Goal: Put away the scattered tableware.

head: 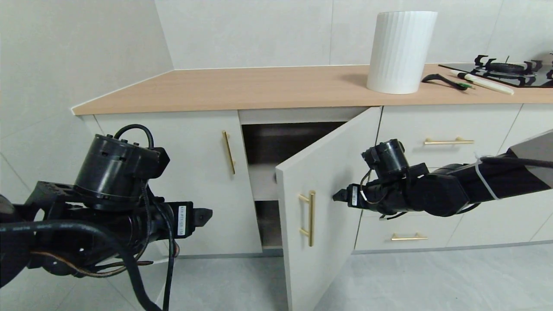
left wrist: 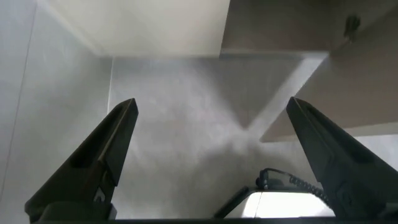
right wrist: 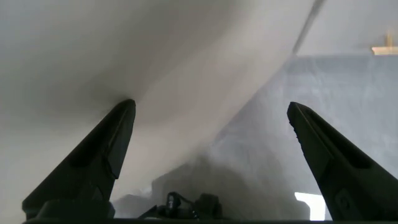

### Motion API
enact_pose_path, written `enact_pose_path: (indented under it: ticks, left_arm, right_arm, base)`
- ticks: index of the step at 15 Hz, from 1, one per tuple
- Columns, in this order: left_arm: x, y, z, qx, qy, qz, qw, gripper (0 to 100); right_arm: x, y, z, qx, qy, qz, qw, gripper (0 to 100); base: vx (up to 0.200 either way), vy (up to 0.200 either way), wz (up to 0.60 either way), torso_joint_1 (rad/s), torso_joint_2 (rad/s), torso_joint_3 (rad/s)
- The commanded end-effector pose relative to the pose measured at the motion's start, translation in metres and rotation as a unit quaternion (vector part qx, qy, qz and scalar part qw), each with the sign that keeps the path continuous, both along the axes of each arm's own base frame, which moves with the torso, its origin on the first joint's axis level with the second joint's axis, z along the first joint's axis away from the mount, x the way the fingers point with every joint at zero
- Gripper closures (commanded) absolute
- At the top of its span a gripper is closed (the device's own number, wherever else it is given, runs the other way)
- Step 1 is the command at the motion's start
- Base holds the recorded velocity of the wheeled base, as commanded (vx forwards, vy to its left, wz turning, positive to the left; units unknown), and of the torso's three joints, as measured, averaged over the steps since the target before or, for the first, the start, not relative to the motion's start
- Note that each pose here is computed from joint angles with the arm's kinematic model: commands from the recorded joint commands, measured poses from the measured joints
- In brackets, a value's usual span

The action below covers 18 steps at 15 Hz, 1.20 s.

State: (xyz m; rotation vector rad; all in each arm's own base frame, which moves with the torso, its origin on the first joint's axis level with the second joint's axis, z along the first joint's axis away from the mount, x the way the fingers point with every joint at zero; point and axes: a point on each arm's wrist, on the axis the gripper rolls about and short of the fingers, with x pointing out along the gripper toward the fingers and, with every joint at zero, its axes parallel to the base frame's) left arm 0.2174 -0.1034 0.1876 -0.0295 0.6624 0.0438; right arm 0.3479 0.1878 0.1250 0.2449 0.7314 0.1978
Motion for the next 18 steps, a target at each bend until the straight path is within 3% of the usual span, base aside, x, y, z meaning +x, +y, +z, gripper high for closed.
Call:
enact_pose_path:
  ticks: [1,5,7,9,18]
  left_arm:
    - [0.002,0.004,0.002,-0.002,-0.004,0.008,1.0,0]
    - [0.003,0.005,0.006,-0.007,-0.012,0.014,0.9998,0]
    - [0.0,0.007,0.011,-0.012,-0.02,0.014,0.9996,0]
    - [-0.002,0.008,0.014,-0.014,-0.025,0.014,0.9995,0]
    - [-0.003,0.008,0.014,-0.014,-0.025,0.013,0.9995,0]
  right_arm:
    - [0.003,0.003,-0.003,0.006,-0.009,-0.001,1.0,0]
    - [0.018,0.022,-0.007,0.079,-0.056,-0.051,0.994,0]
    - [0.034,0.029,-0.015,0.073,-0.08,-0.107,0.988,0]
    - [0.044,0.034,-0.016,0.096,-0.09,-0.139,0.981,0]
    - [0.065,0.032,-0.008,0.124,-0.123,-0.199,0.964,0]
  base:
    - [0.2,0.0,0.0,-0.007,0.01,0.002]
    - [0.1,0.0,0.0,0.004,0.0,0.001]
    - [0.0,0.0,0.0,0.0,0.0,0.0]
    - [0.0,0.0,0.0,0.0,0.0,0.0]
    - [0.0,0.0,0.0,0.0,0.0,0.0]
